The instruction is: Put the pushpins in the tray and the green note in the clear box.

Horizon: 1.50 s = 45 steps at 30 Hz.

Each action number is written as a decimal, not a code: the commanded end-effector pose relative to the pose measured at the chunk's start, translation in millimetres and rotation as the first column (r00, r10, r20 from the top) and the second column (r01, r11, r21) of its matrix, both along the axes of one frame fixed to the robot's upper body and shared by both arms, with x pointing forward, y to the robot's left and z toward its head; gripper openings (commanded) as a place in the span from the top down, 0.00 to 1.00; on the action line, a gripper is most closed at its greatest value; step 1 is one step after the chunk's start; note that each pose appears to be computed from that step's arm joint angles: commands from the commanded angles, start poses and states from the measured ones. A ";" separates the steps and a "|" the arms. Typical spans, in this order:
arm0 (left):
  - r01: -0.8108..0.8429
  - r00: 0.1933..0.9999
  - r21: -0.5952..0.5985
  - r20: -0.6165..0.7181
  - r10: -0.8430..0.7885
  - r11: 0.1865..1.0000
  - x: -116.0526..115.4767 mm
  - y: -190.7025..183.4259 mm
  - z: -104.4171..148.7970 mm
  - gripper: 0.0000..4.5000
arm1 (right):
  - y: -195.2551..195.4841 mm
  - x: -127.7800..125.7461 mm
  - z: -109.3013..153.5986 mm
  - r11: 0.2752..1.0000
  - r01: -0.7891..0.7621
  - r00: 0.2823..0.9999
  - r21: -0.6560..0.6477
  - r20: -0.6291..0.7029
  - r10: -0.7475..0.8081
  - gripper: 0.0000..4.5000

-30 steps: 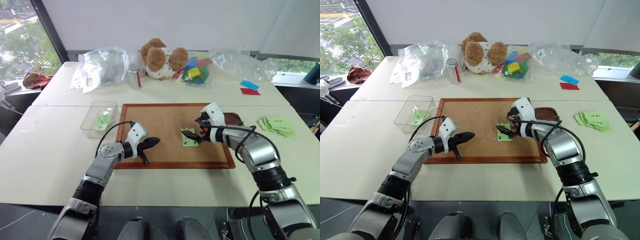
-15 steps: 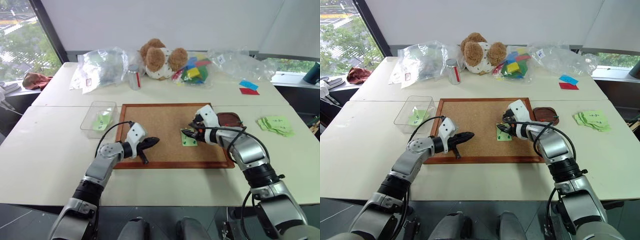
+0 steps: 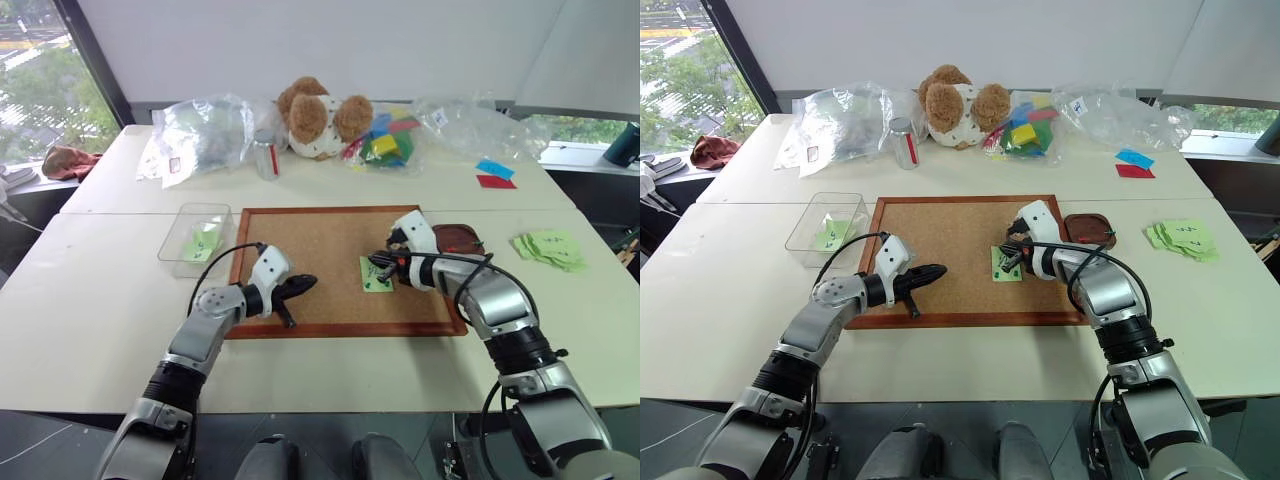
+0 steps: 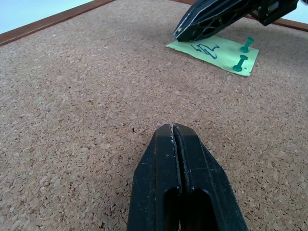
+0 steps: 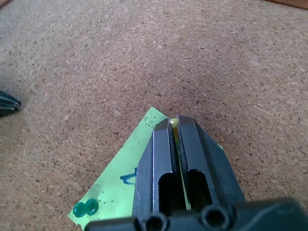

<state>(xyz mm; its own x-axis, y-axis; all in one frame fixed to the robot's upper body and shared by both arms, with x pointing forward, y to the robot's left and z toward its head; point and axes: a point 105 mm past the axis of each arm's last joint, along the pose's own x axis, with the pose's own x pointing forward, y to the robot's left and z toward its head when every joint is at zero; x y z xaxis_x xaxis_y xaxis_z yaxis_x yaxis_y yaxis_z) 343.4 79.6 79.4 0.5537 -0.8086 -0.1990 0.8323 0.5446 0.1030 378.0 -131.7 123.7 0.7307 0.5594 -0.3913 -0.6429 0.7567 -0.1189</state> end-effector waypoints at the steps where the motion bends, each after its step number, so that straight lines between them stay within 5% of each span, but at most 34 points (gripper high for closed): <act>1: -0.018 0.994 0.069 -0.103 0.025 0.997 -7.9 8.9 -30.3 1.00 | -4.4 -0.9 48.5 0.997 0.013 0.992 0.071 0.126 -0.022 1.00; 8: -0.018 0.993 0.072 -0.111 0.026 0.997 -8.8 9.8 -32.1 1.00 | -51.0 10.9 86.7 0.964 0.212 0.946 0.160 0.212 -0.243 1.00; 14: -0.019 0.993 0.070 -0.112 0.027 0.997 -8.6 10.2 -31.8 1.00 | -110.9 31.1 84.6 0.888 0.427 0.860 0.168 0.228 -0.457 1.00; 25: -0.024 0.994 0.068 -0.105 0.031 0.997 -9.4 10.3 -30.6 1.00 | -137.1 48.0 18.7 0.850 0.512 0.852 0.124 0.049 -0.521 1.00; 32: -0.027 0.993 0.071 -0.109 0.034 0.997 -11.3 12.2 -31.9 1.00 | -138.7 46.0 5.8 0.850 0.514 0.855 0.117 0.016 -0.519 1.00; 38: -0.025 0.994 0.073 -0.108 0.033 0.997 -11.3 12.0 -31.9 1.00 | -138.8 45.4 9.6 0.849 0.512 0.855 0.131 0.015 -0.518 0.39; 45: -0.026 0.993 0.071 -0.111 0.034 0.997 -11.6 11.5 -32.9 1.00 | -137.1 43.8 26.4 0.856 0.492 0.864 0.158 0.034 -0.502 0.39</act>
<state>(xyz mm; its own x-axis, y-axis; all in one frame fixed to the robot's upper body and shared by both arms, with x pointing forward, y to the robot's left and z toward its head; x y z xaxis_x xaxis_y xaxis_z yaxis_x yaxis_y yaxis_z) 339.7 84.3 76.6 0.5604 -0.7995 -0.2162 0.8275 0.5513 0.1063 419.6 -268.1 125.4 0.9278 0.1497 -0.3417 -0.1641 0.9864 -0.0133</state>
